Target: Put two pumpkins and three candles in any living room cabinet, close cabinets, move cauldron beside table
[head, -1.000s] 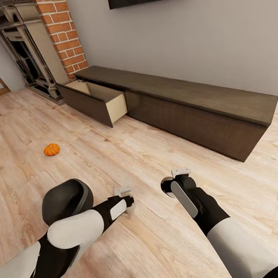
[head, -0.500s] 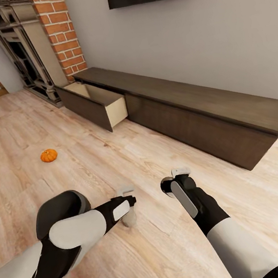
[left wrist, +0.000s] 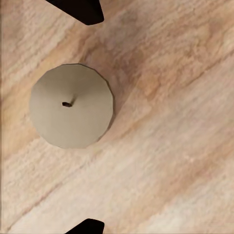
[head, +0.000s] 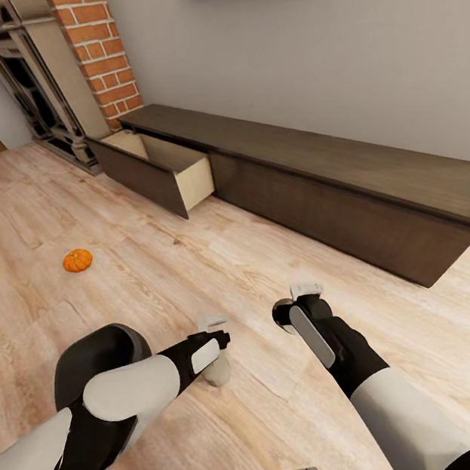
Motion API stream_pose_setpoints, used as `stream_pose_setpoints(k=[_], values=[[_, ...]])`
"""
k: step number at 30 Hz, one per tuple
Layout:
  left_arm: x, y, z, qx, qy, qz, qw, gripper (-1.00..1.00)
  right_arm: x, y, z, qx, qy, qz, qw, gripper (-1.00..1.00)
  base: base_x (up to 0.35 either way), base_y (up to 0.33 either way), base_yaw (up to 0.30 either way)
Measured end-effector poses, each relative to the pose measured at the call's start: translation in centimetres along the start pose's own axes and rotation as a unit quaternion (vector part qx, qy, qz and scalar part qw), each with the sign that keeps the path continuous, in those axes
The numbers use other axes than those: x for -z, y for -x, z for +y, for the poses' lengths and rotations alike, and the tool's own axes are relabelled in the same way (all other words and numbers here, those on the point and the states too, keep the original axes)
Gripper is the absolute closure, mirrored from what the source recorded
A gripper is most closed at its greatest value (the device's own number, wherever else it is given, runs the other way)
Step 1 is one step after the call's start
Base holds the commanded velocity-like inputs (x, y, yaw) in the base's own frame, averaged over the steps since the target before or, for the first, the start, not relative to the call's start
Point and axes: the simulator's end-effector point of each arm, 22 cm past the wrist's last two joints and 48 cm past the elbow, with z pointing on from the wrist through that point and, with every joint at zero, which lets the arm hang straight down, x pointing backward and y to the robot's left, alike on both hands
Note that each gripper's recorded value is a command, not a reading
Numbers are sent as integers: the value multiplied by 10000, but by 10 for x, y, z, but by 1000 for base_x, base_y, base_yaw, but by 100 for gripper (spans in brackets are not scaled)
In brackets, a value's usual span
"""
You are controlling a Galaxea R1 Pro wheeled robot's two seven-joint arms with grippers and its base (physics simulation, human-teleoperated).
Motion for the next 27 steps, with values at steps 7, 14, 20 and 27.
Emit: stream_pose_setpoints(k=[7,14,20,27], values=[[-13,-15,2,-8,45,142,9999,-100,-14,-13,0,6,-11,142,9999,100,0,0,0],[-22,-25,5,-11,110,232,9997,-100,-24,-22,0,10,-18,240,9997,100,0,0,0],[-21,-24,5,-1,112,208,9997,-100,-23,-22,0,7,-19,238,9997,100,122,0,0],[-22,-24,5,1,113,205,9997,-100,-23,-22,0,9,-21,240,9997,100,78,0,0]])
